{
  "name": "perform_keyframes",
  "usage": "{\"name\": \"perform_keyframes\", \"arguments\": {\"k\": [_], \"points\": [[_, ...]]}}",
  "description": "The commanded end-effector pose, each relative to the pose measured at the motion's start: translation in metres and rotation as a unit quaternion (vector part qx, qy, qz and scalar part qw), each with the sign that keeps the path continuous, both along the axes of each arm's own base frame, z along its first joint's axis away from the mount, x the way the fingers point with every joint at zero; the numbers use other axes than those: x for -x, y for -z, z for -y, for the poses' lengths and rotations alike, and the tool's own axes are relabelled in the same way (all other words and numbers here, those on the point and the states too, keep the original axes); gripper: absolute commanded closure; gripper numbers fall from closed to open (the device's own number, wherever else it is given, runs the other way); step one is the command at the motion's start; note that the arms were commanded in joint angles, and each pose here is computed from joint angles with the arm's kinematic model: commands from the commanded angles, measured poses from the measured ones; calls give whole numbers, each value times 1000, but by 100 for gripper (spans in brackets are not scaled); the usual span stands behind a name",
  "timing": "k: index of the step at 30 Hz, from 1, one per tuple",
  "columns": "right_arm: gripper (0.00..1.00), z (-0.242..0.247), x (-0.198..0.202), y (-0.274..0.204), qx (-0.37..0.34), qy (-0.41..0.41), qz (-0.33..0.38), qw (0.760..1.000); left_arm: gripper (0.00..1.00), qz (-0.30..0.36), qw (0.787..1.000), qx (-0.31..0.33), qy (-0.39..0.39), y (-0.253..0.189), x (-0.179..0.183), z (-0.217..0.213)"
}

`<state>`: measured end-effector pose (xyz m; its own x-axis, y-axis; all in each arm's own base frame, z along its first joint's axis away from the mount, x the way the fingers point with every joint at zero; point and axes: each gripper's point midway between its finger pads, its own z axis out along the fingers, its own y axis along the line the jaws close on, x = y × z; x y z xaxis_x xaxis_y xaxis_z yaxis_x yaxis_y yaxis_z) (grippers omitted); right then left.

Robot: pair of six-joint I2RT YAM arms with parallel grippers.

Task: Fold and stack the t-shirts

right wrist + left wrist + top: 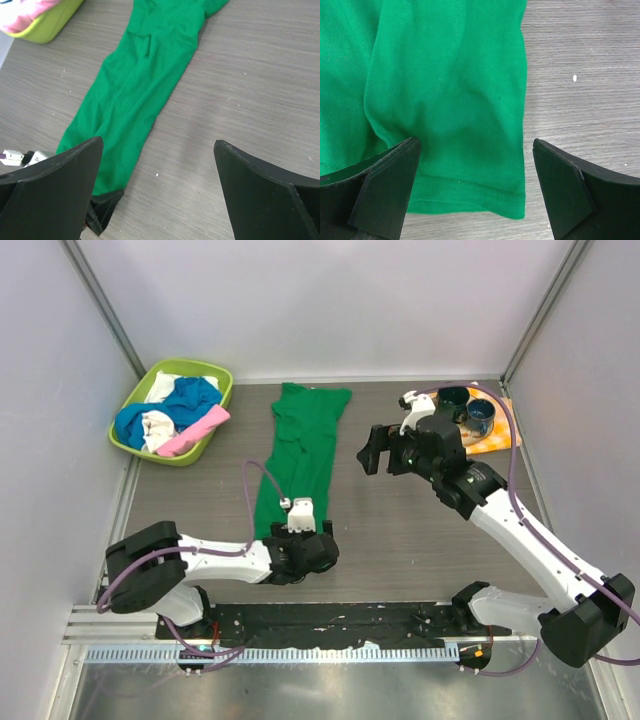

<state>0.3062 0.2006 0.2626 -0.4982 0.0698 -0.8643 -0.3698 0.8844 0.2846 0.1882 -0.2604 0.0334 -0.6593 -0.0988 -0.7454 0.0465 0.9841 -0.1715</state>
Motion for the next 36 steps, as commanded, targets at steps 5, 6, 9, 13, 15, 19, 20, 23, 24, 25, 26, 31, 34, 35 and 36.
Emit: {"name": "perform_keyframes", "arguments": {"k": [5,6,9,13,15,19,20,23,24,25,26,31,34,35,36], "points": [[0,8,16,-1,-2,1,-6,1000,0,-37,999,37,-10,28,7,16],[0,10,19,-2,-1,2,-7,1000,0,-47,998,42,-9,32,12,17],[0,16,20,-7,6,10,-3,1000,0,-57,997,58,6,35,26,31],[1,24,19,-11,12,29,2,1000,0,-61,996,54,45,32,49,63],[0,23,19,-10,14,28,0,999,0,-61,994,59,71,24,65,85],[0,27,19,-6,20,37,-4,999,0,-62,990,63,114,19,87,119],[0,28,19,-6,22,40,-4,999,0,-57,989,59,127,17,92,129],[0,30,20,-2,26,41,-10,999,0,-58,985,57,150,13,103,144],[0,30,21,-1,27,40,-11,999,0,-58,984,59,155,11,105,147],[0,30,21,0,28,40,-12,999,0,-59,983,57,162,12,111,149],[0,30,21,4,30,40,-16,999,0,-55,983,60,165,8,112,152],[0,26,19,21,37,36,-37,998,0,-25,985,54,164,-33,110,142],[0,26,11,39,49,53,-59,996,0,1,987,63,148,-82,99,129],[0,27,11,47,55,57,-68,994,0,5,988,61,144,-91,98,123],[0,27,9,55,62,62,-77,993,0,9,989,43,140,-96,96,111]]}}
